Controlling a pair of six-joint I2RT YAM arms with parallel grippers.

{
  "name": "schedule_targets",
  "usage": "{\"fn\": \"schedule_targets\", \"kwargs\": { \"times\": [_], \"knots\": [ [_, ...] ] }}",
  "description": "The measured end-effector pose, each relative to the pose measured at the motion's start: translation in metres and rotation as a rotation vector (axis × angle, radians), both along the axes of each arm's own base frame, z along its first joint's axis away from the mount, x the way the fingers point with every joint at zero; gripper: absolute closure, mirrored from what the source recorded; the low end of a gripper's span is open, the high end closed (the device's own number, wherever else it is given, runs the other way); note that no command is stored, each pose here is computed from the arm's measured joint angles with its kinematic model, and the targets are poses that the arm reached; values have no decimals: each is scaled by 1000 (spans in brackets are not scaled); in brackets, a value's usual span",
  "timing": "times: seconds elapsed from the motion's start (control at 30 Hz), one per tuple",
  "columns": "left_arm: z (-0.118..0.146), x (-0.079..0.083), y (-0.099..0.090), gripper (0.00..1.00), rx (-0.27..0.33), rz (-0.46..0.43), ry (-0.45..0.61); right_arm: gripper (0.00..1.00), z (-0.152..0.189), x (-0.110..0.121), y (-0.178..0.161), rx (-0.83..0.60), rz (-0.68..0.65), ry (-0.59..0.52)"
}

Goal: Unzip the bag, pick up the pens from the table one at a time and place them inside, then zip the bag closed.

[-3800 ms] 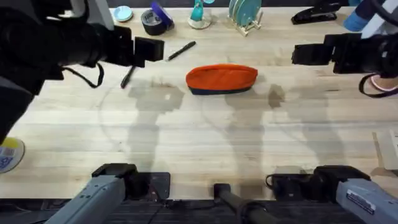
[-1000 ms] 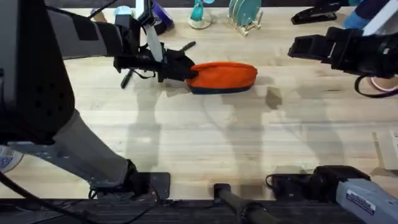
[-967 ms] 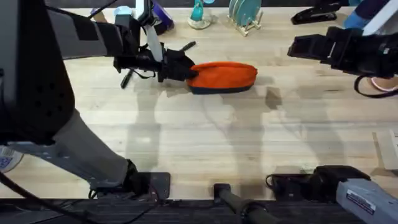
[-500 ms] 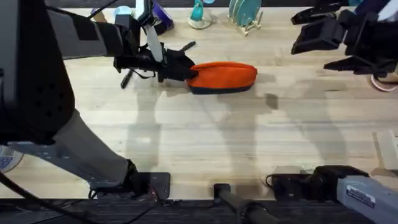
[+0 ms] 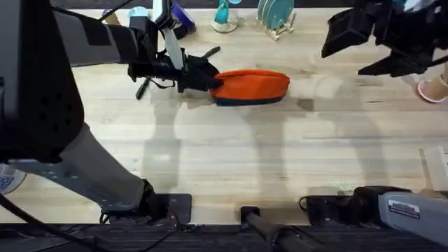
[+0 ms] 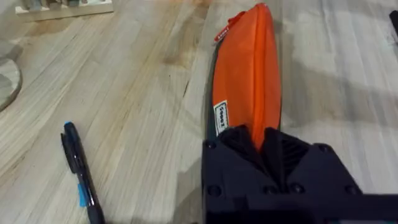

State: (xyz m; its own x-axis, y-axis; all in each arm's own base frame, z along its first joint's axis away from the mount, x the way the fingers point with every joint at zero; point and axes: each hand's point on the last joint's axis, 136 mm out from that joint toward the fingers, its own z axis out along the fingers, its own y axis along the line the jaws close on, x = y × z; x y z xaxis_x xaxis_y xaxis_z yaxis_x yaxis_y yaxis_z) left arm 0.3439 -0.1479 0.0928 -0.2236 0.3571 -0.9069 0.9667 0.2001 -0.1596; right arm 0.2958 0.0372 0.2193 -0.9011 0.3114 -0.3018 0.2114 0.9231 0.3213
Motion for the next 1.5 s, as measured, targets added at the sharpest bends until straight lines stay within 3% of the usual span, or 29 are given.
{"fn": "schedule_targets", "kwargs": {
  "times": [0.4, 0.83, 1.1, 1.5],
  "knots": [
    [0, 0, 0, 956, 1, 0, 0, 6, -19, 11, 0, -2, -1, 57],
    [0, 0, 0, 956, 1, 0, 0, 6, -17, 26, -1, -3, 22, 2],
    [-1, 0, 0, 956, 5, 1, 0, 6, -34, 36, -10, 93, 16, 51],
    [-1, 0, 0, 956, 5, 1, 0, 6, -68, 50, -4, 254, 116, 114]
  ]
}}
